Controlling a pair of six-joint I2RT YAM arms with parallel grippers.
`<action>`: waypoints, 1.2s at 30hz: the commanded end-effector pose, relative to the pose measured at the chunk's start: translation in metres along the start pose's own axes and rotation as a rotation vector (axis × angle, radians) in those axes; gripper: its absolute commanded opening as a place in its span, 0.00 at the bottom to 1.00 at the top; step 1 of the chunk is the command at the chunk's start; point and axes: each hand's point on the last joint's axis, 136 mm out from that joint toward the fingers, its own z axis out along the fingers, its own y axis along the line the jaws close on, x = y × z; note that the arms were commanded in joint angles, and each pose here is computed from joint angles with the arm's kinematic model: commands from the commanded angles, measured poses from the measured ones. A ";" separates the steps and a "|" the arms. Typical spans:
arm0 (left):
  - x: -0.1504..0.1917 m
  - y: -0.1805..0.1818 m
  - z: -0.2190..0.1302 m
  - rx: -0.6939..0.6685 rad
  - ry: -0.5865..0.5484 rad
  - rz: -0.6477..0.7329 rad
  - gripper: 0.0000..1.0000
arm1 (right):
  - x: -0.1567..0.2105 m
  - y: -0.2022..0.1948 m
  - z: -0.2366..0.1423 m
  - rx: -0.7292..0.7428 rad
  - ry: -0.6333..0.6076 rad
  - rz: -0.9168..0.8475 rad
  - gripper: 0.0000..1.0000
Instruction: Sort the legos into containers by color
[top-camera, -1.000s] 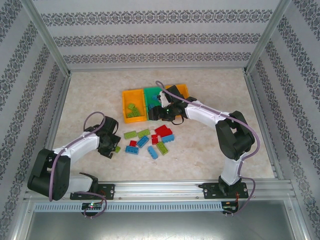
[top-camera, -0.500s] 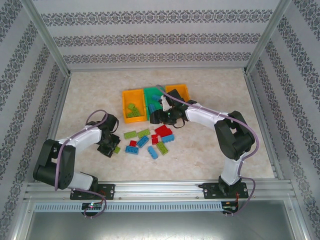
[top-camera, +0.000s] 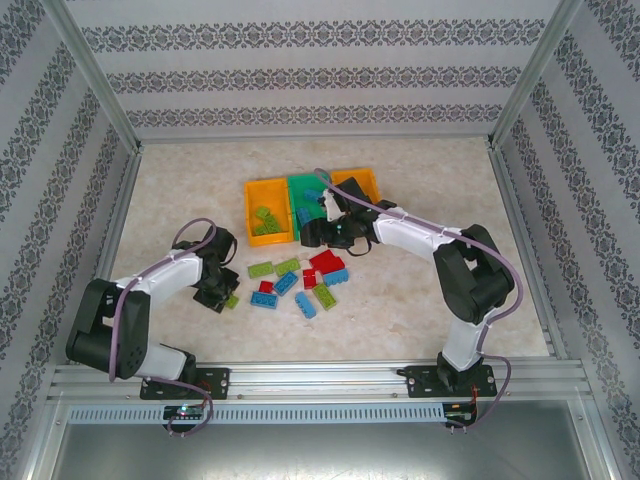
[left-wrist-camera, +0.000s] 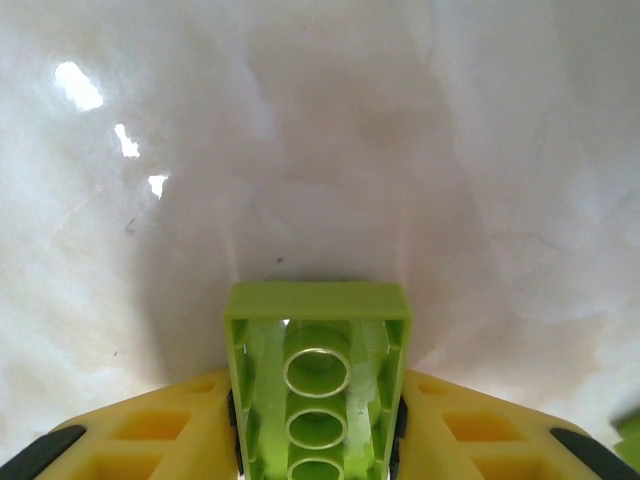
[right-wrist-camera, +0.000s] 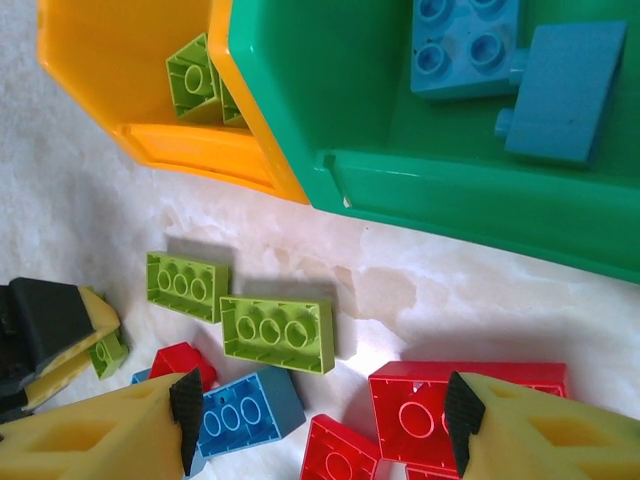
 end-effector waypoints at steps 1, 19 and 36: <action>-0.021 -0.019 -0.019 0.084 -0.106 0.038 0.42 | 0.003 -0.001 -0.010 0.016 -0.019 -0.027 0.68; -0.037 -0.167 -0.120 0.421 -0.231 0.445 0.40 | 0.067 -0.011 -0.029 0.132 0.031 -0.201 0.68; -0.005 -0.253 -0.087 0.421 -0.124 0.752 0.40 | 0.135 -0.022 -0.013 0.292 0.188 -0.307 0.70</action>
